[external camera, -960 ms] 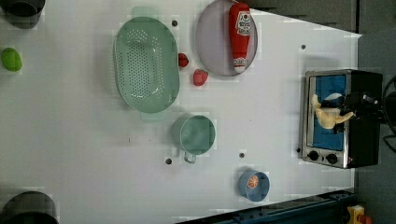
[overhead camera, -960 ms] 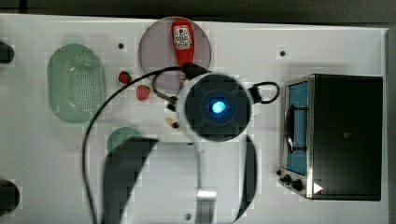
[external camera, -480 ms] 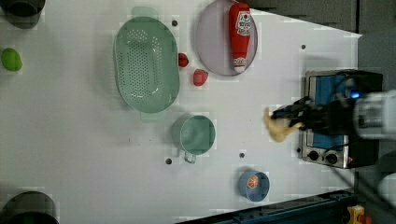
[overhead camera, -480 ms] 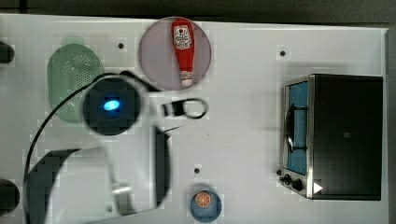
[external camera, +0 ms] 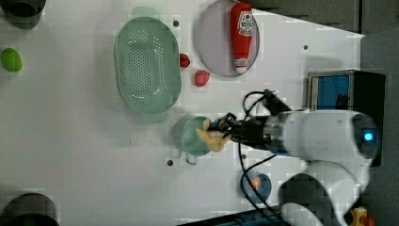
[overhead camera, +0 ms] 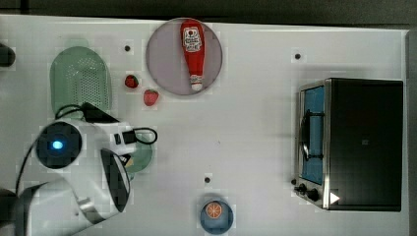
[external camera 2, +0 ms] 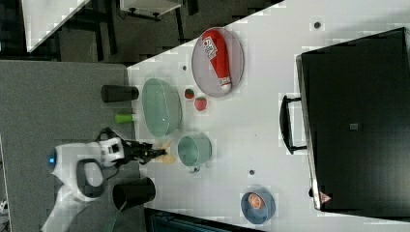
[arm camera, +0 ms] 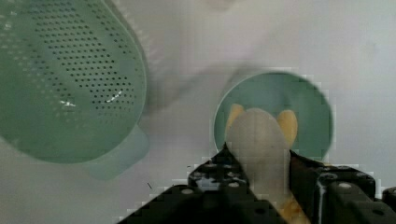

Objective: Pick Banana and place it in mug.

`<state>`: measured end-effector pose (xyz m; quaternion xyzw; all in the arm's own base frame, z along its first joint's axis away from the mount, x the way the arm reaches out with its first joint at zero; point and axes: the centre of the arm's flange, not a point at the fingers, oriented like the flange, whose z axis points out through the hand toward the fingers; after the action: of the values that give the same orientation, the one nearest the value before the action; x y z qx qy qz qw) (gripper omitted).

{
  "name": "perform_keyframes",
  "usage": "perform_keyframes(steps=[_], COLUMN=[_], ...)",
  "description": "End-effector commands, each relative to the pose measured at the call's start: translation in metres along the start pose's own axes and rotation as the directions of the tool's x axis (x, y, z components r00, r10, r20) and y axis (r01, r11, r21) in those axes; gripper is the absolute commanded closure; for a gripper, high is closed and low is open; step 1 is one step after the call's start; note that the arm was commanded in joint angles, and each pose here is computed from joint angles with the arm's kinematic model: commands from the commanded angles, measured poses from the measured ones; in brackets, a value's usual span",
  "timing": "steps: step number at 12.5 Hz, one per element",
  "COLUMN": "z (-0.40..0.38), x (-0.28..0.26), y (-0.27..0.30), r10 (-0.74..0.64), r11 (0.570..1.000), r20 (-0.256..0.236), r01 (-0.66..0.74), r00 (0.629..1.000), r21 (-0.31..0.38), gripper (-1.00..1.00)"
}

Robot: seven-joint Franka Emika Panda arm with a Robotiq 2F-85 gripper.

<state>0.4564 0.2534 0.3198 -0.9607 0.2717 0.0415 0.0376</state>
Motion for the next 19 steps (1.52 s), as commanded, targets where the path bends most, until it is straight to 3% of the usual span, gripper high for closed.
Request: perform_keyframes(steps=[1, 3, 8, 9, 12, 16, 19], z=[0.028, 0.048, 0.063, 0.061, 0.016, -0.106, -0.213], x=[0.019, 0.022, 0.024, 0.024, 0.04, 0.067, 0.105], y=[0.022, 0.022, 0.022, 0.021, 0.016, 0.036, 0.087], r10=[0.179, 0.19, 0.191, 0.191, 0.21, 0.2, 0.186], r11=[0.984, 0.982, 0.981, 0.981, 0.976, 0.979, 0.983], r20=[0.004, 0.017, 0.026, 0.023, -0.028, -0.066, -0.076], r01=[-0.179, -0.19, -0.192, -0.192, -0.208, -0.198, -0.184], r00=[0.984, 0.982, 0.981, 0.981, 0.977, 0.978, 0.98], r21=[0.004, 0.001, 0.004, 0.007, 0.069, 0.038, 0.026], gripper=[0.28, 0.2, -0.9, -1.0, -1.0, -1.0, -1.0])
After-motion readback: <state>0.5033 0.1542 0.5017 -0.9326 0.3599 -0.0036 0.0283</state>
